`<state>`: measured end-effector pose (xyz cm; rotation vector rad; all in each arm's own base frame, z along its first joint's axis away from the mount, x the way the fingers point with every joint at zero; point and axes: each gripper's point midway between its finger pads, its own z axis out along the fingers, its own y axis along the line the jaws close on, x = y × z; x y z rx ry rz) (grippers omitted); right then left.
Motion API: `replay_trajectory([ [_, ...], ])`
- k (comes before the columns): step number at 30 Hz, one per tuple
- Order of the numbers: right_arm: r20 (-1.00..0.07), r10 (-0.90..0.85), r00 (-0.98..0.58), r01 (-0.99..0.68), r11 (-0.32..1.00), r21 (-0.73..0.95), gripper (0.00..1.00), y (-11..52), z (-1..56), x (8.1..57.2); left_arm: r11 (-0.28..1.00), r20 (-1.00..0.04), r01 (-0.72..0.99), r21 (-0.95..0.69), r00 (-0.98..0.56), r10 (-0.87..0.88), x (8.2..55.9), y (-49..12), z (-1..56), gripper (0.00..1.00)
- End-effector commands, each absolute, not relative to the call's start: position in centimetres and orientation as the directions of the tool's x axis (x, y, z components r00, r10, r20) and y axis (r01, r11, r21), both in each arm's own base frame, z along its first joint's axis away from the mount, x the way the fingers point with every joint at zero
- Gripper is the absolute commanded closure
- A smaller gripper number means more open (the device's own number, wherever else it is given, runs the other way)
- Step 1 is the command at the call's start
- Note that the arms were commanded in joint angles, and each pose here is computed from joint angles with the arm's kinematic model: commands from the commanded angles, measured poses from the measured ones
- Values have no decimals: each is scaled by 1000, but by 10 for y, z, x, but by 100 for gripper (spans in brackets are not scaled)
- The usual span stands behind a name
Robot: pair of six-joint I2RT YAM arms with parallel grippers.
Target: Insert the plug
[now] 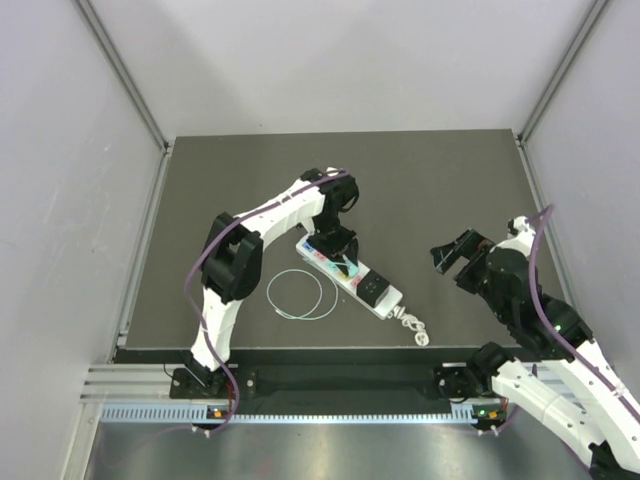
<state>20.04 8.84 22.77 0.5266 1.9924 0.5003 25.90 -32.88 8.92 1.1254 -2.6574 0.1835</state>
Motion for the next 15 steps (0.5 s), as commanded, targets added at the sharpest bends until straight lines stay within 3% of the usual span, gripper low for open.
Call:
replay_trajectory([
  [1,-722,557,-410,155,823,547,0,84,230,200,679,226,-733,37,-656,-720,269,-321,55,100],
  [15,-709,537,-457,131,829,543,0,98,221,204,653,213,-758,5,-637,-741,299,-310,44,100],
])
